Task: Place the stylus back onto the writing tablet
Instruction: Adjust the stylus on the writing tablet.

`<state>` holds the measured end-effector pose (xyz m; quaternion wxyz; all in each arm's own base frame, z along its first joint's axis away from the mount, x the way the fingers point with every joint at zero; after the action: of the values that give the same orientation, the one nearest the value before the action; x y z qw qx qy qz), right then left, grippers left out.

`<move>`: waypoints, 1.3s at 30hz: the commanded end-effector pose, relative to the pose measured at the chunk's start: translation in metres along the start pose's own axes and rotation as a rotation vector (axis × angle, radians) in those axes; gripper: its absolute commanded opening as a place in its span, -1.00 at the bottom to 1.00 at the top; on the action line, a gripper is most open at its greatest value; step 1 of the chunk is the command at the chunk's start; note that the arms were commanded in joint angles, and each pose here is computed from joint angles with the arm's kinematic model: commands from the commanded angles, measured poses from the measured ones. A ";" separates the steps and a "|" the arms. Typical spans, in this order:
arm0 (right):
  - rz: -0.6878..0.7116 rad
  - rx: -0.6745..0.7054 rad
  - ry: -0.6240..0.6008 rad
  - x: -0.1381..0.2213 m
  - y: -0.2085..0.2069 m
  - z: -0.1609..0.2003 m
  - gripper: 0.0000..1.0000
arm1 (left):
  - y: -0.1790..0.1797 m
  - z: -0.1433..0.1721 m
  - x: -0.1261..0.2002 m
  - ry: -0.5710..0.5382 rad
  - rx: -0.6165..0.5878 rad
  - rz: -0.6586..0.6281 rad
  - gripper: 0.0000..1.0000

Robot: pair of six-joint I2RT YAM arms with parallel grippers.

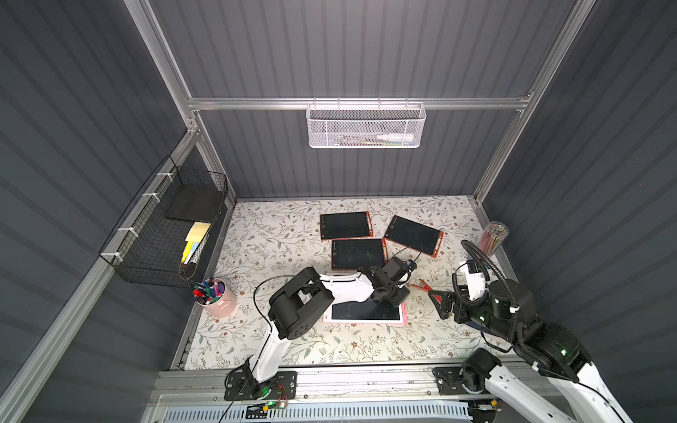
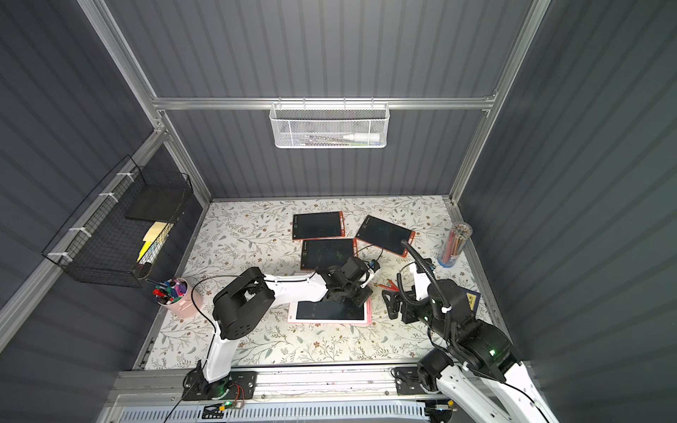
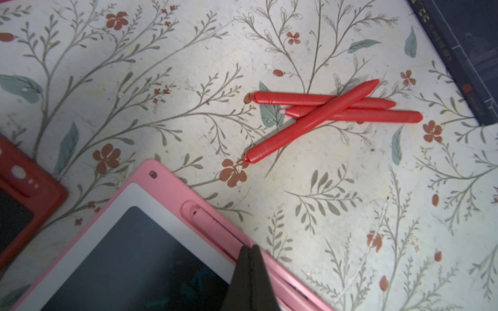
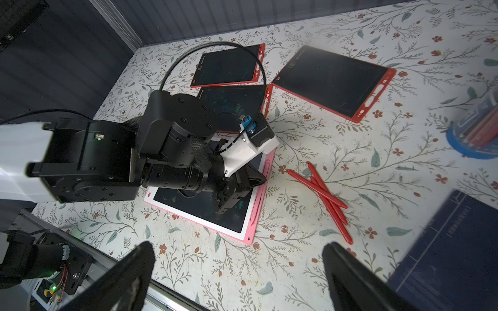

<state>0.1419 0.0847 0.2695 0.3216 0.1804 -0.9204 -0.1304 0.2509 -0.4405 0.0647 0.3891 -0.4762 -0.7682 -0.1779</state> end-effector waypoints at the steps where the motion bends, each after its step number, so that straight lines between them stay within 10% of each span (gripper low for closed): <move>1: 0.007 0.000 0.002 0.000 -0.002 0.002 0.98 | 0.006 0.023 -0.013 0.073 -0.003 -0.016 -1.00; 23: 0.008 0.000 0.001 0.000 -0.002 0.002 0.98 | -0.006 0.050 -0.031 0.171 -0.022 -0.058 -1.00; 32: 0.000 -0.050 -0.048 0.008 0.007 -0.021 0.96 | 0.020 -0.043 0.041 -0.099 0.090 -0.024 -1.00; 39: 0.060 -0.121 -0.023 0.001 0.002 -0.022 0.82 | 0.052 -0.053 0.088 -0.222 0.102 -0.016 -1.00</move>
<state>0.1514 0.0859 0.2838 0.3230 0.1549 -0.9200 -0.1590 0.3007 -0.4064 0.1476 0.3400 -0.4483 -0.8208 -0.0985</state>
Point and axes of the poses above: each gripper's point midway between its finger pads, its own x axis back along the fingers, its own y axis along the line the jaws close on, z = x × y, the point moved 4 cm from there along x, back along the fingers, and after that the axes turned 4 degrees about -x, right-handed, at the moved point
